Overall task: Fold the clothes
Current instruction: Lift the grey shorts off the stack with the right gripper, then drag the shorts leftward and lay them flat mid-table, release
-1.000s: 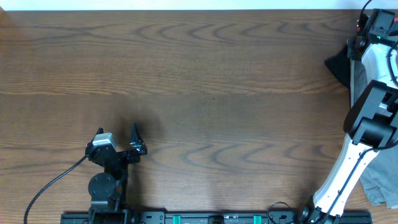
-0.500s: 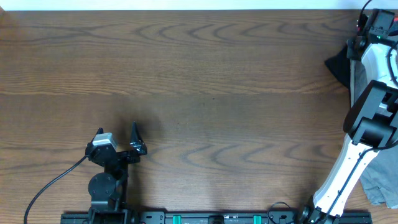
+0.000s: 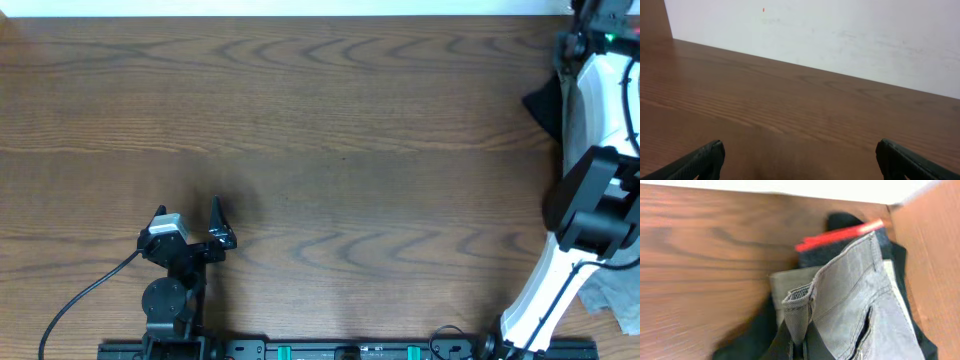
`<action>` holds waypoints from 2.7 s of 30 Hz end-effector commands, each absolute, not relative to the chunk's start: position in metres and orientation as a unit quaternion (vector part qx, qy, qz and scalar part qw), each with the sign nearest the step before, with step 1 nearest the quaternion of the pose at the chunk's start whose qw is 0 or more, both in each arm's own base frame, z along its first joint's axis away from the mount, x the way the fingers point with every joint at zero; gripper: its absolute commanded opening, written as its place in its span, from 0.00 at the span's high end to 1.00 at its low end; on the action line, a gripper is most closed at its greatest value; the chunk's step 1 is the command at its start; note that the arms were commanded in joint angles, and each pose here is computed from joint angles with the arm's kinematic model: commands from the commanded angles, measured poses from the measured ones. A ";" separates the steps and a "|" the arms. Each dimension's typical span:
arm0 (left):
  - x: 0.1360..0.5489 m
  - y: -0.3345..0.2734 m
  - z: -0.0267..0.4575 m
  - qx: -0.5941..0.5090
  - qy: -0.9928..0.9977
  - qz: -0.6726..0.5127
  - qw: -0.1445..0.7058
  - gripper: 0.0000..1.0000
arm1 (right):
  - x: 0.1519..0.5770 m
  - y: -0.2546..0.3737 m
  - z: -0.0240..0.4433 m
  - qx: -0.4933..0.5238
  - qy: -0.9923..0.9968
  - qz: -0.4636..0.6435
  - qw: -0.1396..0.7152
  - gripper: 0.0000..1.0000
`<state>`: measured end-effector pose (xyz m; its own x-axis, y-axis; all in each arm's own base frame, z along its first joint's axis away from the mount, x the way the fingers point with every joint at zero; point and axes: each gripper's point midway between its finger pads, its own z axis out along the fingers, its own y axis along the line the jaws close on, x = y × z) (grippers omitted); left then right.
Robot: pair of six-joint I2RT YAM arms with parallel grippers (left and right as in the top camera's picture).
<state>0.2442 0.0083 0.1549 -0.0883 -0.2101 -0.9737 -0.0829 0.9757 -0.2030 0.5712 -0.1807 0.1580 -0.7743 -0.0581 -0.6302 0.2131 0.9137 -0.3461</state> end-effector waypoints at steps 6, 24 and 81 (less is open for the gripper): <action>0.243 0.013 0.137 -0.100 0.752 -0.029 0.651 0.02 | 0.586 -0.080 0.164 -0.017 0.931 -0.091 0.353 0.99; 0.243 0.013 0.137 -0.100 0.752 -0.029 0.651 0.02 | 0.560 0.186 0.156 -0.142 0.924 0.085 0.344 0.99; 0.243 0.013 0.137 -0.101 0.752 -0.029 0.651 0.02 | 0.436 0.243 0.174 -0.161 0.961 0.070 0.212 0.01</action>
